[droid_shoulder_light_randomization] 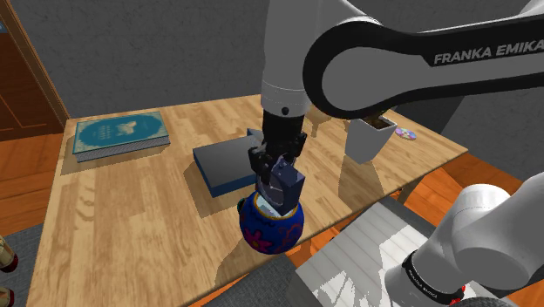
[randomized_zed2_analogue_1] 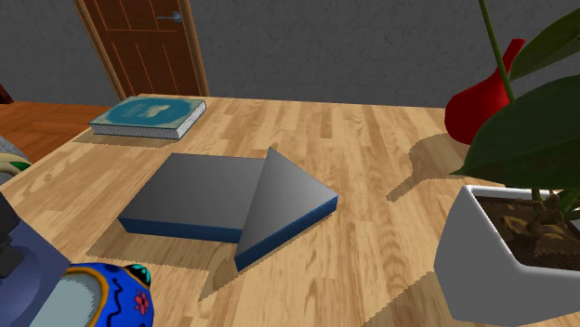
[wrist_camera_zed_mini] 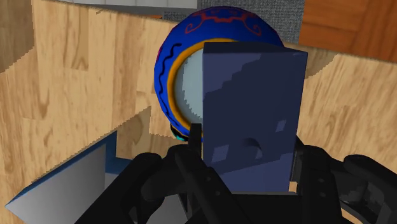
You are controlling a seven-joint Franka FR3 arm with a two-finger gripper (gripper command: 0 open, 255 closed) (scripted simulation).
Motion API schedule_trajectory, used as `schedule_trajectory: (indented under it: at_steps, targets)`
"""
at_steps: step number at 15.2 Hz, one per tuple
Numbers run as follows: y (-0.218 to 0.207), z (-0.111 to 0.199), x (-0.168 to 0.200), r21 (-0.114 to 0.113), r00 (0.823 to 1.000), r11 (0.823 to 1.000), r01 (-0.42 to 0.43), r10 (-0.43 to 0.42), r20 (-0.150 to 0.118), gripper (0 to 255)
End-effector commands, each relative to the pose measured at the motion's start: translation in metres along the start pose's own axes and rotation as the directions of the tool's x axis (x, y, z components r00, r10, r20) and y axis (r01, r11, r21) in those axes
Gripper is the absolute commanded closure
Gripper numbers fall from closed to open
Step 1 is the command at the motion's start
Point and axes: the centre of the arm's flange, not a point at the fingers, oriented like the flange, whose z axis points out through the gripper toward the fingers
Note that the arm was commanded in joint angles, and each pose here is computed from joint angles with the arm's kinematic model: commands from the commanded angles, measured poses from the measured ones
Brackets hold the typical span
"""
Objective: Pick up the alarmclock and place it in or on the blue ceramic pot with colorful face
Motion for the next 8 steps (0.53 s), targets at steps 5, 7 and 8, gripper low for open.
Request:
schedule_trajectory:
  at_steps: [5,7,8]
  targets:
    - [0.0012,0.0203,0.0002,0.0,1.0,1.0,0.0,0.0,-0.001,255]
    - [0.0012,0.0204,0.0002,0.0,1.0,1.0,0.0,0.0,-0.001,255]
    - [0.0012,0.0204,0.0002,0.0,1.0,1.0,0.0,0.0,-0.001,255]
